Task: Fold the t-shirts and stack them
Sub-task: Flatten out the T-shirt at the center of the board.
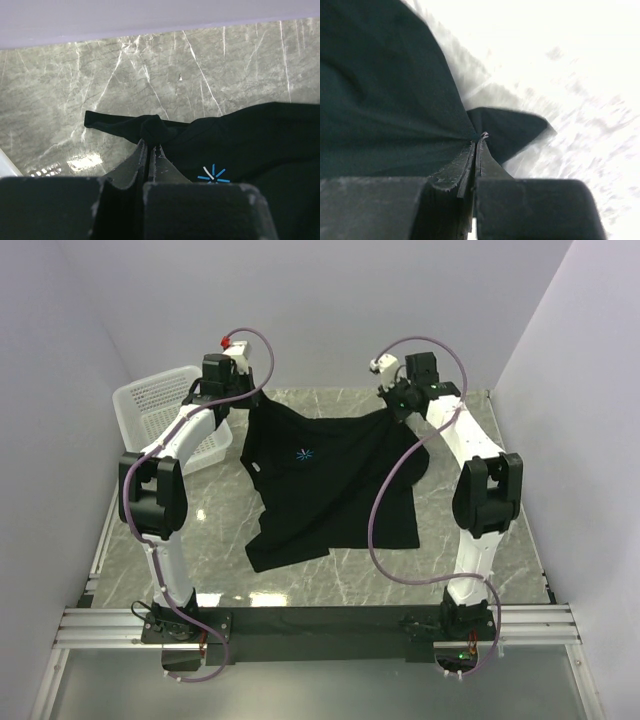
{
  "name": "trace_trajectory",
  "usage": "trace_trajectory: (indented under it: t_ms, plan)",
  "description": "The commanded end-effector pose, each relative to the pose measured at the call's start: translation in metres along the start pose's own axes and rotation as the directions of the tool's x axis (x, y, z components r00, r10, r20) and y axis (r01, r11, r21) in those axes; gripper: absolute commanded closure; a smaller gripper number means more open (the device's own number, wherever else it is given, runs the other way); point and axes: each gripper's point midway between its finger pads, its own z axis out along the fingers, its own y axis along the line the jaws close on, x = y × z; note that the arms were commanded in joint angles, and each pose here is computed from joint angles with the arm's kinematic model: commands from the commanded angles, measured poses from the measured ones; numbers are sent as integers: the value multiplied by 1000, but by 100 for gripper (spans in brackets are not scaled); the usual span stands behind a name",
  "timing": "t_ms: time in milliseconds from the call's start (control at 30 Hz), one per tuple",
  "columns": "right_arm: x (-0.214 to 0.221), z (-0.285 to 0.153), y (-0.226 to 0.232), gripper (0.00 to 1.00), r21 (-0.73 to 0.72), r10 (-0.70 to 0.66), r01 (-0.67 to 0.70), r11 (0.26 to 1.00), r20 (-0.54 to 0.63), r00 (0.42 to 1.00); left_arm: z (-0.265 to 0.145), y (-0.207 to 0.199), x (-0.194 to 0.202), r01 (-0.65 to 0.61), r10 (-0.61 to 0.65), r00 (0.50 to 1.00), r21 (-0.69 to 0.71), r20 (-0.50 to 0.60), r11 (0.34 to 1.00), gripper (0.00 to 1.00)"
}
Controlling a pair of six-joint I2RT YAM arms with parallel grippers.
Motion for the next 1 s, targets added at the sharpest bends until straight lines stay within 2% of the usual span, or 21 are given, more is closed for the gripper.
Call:
trace_trajectory:
  t_ms: [0, 167, 367, 467, 567, 667, 700, 767, 800, 867, 900, 967]
  plan:
    - [-64, -31, -2, 100, 90, -85, 71, 993, 154, 984, -21, -10, -35, -19, 16, 995, 25, 97, 1000, 100]
    - [-71, -27, 5, 100, 167, -163, 138, 976, 152, 975, -22, -10, -35, -20, 18, 995, 22, 99, 1000, 100]
    - [-57, -18, 35, 100, 44, -163, 160, 986, 103, 981, -23, -9, -37, -22, 20, 995, 19, 99, 1000, 100]
    - [-41, -30, 48, 100, 16, -184, 183, 983, 83, 979, -25, -9, -40, -20, 18, 994, 19, 107, 1000, 100]
    - [-5, -34, 66, 100, -25, -202, 203, 979, 43, 978, -26, -11, -40, -23, 21, 994, 23, 108, 999, 100]
    - [23, -58, 93, 100, -85, -239, 242, 966, 46, 970, -27, -10, -38, -27, 24, 994, 26, 103, 999, 100]
    - [49, -57, 112, 100, -148, -260, 258, 955, 7, 966, -27, -10, -36, -28, 25, 995, 28, 99, 999, 99]
    - [56, -71, 137, 100, -201, -289, 290, 936, 35, 957, -27, -12, -33, -29, 26, 995, 38, 93, 999, 100]
    - [74, -70, 160, 98, -257, -306, 300, 919, 18, 952, -27, -12, -30, -30, 26, 996, 41, 87, 999, 100]
    - [81, -75, 184, 91, -309, -310, 303, 901, 30, 950, -29, -15, -27, -37, 32, 996, 58, 81, 998, 100]
    - [90, -77, 201, 80, -360, -303, 285, 888, 7, 953, -29, -15, -22, -36, 32, 997, 58, 72, 998, 100]
    - [92, -79, 219, 70, -435, -273, 248, 866, 6, 962, -32, -17, -19, -46, 41, 997, 72, 67, 996, 100]
